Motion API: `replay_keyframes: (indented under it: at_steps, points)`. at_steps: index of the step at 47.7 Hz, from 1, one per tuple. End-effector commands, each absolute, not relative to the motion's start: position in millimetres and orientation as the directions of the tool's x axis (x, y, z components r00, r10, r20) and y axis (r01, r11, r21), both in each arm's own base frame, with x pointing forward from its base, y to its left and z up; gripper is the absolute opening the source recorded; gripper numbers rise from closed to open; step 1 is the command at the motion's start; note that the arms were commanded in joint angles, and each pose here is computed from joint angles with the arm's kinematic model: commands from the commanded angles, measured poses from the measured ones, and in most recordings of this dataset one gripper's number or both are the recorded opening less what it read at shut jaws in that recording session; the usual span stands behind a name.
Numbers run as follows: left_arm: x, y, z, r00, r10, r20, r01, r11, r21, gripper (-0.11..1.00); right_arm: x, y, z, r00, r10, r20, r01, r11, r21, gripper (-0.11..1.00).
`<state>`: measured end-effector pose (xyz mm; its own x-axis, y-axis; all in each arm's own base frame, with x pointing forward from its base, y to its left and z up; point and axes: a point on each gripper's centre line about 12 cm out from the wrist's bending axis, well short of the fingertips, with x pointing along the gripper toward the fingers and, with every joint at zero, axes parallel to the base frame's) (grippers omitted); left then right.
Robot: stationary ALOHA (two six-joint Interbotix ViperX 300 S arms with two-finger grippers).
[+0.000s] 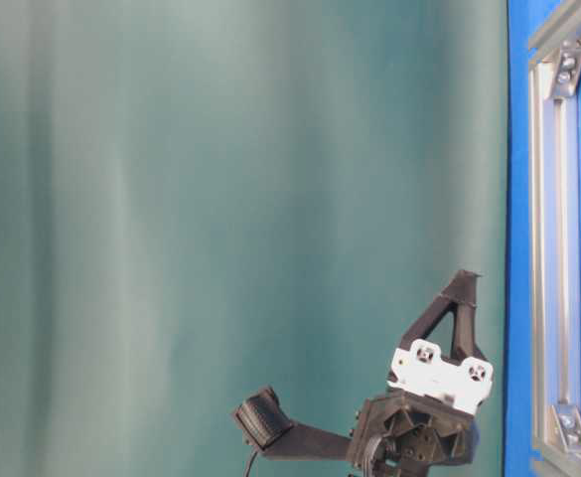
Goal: Insert the wire through the string loop located on the right side.
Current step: 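Lift the cable and carry it right toward the white zip-tie loop, then push the USB plug tip through the white zip-tie loop leftward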
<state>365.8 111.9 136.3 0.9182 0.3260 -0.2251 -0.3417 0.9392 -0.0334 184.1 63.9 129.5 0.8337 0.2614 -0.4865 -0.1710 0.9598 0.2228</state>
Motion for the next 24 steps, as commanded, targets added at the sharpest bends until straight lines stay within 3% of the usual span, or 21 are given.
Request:
replay_keyframes:
  at_steps: [1,10,24]
  points:
    - [370.1,113.6,153.3,0.928,0.33,-0.174,-0.34,0.94,-0.036,0.0,188.9,56.4,132.1,0.853,0.226,-0.47,-0.135,0.966,0.219,-0.04]
    - [370.5,113.6,153.7,0.929,0.329,-0.172,-0.339,0.94,-0.035,0.0,192.6,41.6,132.6,0.873,0.162,-0.461,-0.068,0.975,0.213,-0.04]
    - [370.5,113.6,153.7,0.929,0.329,-0.172,-0.339,0.94,-0.035,0.0,192.8,40.8,132.3,0.873,0.159,-0.462,-0.068,0.976,0.207,-0.04]
